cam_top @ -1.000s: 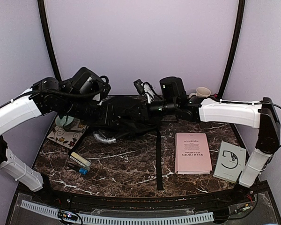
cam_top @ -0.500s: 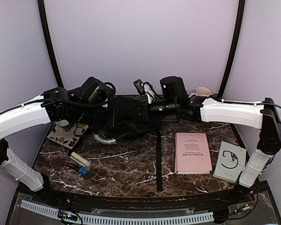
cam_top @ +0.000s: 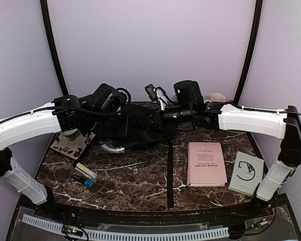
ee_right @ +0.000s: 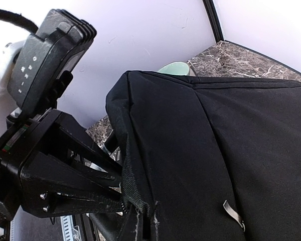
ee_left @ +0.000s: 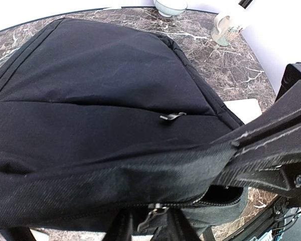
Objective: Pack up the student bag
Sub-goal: Pick up the largest pocket of the bag from the student bag, then unzip the largest pocket of the student bag.
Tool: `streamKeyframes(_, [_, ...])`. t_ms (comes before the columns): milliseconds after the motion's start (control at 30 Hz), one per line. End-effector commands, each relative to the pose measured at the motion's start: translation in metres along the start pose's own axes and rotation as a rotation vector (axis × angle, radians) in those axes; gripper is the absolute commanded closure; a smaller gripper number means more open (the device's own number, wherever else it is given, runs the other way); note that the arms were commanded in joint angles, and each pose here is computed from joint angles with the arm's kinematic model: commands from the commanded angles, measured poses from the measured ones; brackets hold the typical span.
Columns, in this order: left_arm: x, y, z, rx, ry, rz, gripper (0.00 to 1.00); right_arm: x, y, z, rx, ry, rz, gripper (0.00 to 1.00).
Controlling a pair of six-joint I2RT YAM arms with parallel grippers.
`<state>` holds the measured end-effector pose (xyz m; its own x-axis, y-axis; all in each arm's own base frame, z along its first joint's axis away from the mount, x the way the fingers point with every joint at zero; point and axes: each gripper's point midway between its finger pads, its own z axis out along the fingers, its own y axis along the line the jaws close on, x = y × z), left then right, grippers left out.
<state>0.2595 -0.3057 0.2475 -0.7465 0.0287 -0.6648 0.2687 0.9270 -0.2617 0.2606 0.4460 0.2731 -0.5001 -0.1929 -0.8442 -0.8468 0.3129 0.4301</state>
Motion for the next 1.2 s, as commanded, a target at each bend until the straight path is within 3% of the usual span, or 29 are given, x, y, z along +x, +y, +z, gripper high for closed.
streamKeyframes(0, [-0.005,0.004,0.008,-0.012,-0.038,0.038,0.79,-0.033,0.038,-0.021,-0.101,-0.098,-0.071,1.00])
streamKeyframes(267, [-0.016,-0.006,0.004,0.035,-0.082,0.063,1.00,-0.033,0.041,-0.029,-0.096,-0.105,-0.087,1.00])
streamKeyframes(767, [-0.002,0.022,-0.024,-0.039,-0.018,0.025,1.00,-0.009,-0.007,-0.035,0.165,-0.001,-0.173,1.00])
streamKeyframes(1167, [0.012,0.058,-0.033,-0.123,0.017,-0.018,1.00,0.029,-0.012,-0.075,0.188,0.044,-0.239,1.00])
